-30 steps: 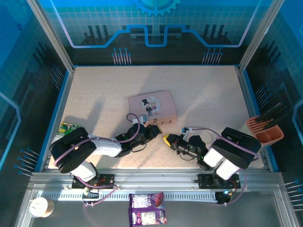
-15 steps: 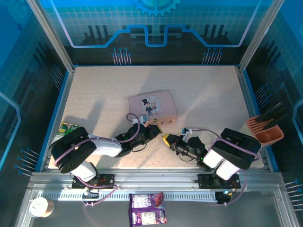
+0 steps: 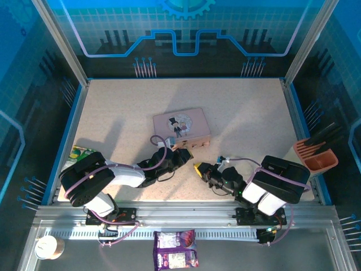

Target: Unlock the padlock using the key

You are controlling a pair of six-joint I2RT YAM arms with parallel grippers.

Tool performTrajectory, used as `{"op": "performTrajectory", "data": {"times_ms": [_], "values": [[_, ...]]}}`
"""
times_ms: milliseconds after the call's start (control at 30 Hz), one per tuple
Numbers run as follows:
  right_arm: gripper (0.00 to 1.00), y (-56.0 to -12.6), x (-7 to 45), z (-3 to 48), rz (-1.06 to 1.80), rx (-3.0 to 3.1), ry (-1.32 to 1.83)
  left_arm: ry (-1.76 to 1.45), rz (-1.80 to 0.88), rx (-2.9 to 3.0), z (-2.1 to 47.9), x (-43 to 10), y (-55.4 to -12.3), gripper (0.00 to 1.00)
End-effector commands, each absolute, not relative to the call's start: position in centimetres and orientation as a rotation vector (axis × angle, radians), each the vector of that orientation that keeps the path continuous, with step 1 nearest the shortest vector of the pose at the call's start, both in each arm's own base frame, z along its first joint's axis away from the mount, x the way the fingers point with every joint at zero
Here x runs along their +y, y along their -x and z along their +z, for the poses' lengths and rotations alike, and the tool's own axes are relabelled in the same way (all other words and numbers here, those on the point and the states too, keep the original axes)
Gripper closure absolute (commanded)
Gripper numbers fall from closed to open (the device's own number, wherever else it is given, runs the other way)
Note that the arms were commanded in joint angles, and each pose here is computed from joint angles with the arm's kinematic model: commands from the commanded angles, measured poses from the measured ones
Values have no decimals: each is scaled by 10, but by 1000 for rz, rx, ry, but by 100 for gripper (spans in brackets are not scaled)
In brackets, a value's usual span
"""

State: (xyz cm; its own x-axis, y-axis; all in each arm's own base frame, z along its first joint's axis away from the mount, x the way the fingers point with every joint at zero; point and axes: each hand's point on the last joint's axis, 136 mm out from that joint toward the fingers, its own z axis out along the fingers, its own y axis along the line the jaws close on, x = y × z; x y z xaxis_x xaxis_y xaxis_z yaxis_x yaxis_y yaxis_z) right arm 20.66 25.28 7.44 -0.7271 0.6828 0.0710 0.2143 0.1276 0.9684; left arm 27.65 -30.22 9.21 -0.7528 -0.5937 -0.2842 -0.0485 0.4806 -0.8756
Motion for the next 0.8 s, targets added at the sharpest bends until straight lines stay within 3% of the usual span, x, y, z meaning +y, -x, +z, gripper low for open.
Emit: {"op": "performTrajectory", "data": {"times_ms": [0,767], "values": [[100,-209,244,80,1616,1946,-921,525,-1466,1926,159,-321,-291,100],[100,-222,252,98,1647,1883,-886,531,-1458,1983,148,-325,-283,100]]}}
